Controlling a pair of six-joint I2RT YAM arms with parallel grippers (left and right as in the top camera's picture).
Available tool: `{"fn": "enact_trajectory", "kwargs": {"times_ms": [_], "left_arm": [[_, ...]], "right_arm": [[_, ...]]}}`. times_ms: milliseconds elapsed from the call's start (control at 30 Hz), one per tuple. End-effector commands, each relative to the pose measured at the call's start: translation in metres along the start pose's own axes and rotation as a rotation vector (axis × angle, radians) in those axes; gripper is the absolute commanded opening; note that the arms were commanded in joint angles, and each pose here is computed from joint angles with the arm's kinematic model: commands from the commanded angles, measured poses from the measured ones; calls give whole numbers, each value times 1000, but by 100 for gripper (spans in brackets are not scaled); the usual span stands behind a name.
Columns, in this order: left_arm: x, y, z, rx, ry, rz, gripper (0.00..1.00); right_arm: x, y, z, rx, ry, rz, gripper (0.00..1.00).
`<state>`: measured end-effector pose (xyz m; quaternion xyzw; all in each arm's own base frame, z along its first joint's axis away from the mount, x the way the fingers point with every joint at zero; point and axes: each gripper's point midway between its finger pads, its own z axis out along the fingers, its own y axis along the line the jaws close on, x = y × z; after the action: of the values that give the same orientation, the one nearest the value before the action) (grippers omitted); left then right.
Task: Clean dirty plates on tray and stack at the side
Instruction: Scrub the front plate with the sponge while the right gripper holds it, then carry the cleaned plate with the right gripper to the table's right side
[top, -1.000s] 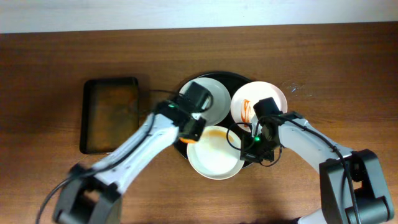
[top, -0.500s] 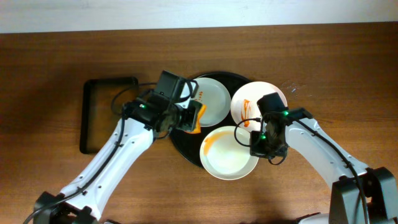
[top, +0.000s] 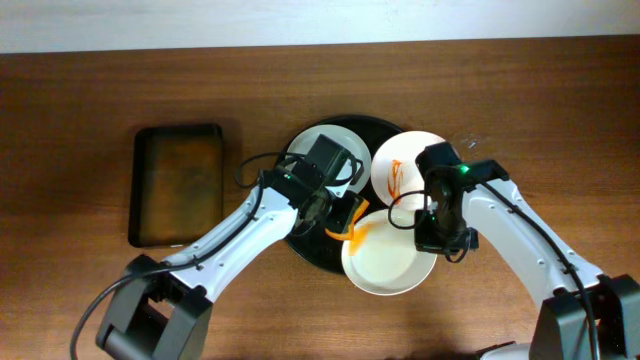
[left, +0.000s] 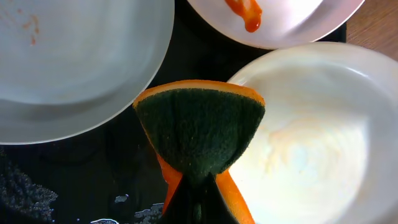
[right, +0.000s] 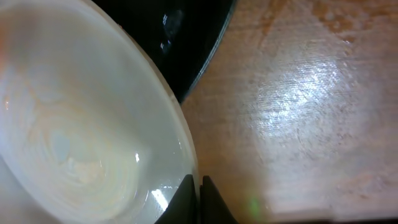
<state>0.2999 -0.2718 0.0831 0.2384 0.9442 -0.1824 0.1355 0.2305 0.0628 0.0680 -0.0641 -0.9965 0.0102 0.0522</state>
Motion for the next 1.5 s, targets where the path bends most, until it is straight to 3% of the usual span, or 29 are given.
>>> {"fn": "enact_trajectory", "kwargs": {"times_ms": [0, 400, 633, 867, 1100, 1267, 1467], "left_arm": [[6, -8, 10, 24, 28, 25, 0], [37, -44, 60, 41, 137, 128, 0], [35, -5, 67, -91, 143, 88, 0], [-21, 8, 12, -91, -50, 40, 0], [-28, 38, -32, -121, -103, -41, 0], [-23, 71, -61, -149, -115, -147, 0], [-23, 94, -81, -175, -145, -208, 0]], "right_arm": [[-11, 1, -22, 7, -64, -17, 4], [-11, 8, -31, 28, -81, -56, 4], [-9, 7, -31, 32, -72, -56, 4], [-7, 3, -31, 56, -68, -56, 4], [-11, -9, -33, 127, -88, -55, 4], [-32, -26, -64, 250, -201, -52, 4], [-61, -17, -131, 415, -447, -118, 4]]}}
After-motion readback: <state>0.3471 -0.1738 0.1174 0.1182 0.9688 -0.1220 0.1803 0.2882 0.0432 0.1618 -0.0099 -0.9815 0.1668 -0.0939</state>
